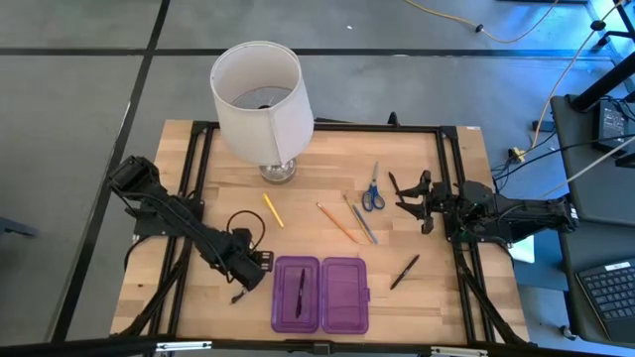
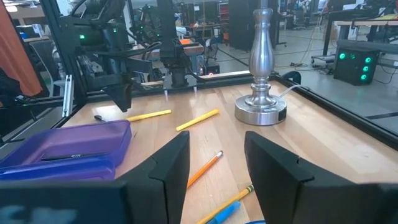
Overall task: Pick & place school supplies into a supply box
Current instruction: Put the bottom yellow pen into the violet supply box
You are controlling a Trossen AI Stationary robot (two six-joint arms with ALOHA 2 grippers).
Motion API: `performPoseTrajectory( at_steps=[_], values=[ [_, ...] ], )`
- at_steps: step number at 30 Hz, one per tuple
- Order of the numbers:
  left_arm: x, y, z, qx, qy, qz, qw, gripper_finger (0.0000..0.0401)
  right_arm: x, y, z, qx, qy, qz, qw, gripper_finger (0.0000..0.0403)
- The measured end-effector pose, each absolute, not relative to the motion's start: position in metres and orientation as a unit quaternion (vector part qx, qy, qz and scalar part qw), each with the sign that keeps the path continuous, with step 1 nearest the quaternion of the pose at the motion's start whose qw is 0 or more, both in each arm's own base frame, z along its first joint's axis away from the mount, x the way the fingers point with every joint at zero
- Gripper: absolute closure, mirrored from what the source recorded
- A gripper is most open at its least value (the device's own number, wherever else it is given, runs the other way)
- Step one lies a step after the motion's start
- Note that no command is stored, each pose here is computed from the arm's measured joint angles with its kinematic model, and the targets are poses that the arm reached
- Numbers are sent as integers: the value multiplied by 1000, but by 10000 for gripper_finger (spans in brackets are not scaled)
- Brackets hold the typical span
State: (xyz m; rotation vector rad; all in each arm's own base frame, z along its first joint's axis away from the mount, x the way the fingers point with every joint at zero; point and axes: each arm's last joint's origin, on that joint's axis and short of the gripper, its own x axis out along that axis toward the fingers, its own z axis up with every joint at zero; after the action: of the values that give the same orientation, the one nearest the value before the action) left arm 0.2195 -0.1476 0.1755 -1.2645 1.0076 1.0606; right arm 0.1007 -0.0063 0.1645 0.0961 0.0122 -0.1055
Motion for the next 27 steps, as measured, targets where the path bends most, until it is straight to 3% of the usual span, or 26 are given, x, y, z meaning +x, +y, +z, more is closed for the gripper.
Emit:
performPoseTrajectory(
  at_steps=[16, 27],
  values=[
    [218, -145, 174, -549, 414, 482, 543, 219, 101, -6, 165, 48, 6, -53, 997, 244],
    [229, -139, 145, -513, 454, 521, 509, 219, 101, -6, 165, 46, 6, -53, 998, 244]
  ],
)
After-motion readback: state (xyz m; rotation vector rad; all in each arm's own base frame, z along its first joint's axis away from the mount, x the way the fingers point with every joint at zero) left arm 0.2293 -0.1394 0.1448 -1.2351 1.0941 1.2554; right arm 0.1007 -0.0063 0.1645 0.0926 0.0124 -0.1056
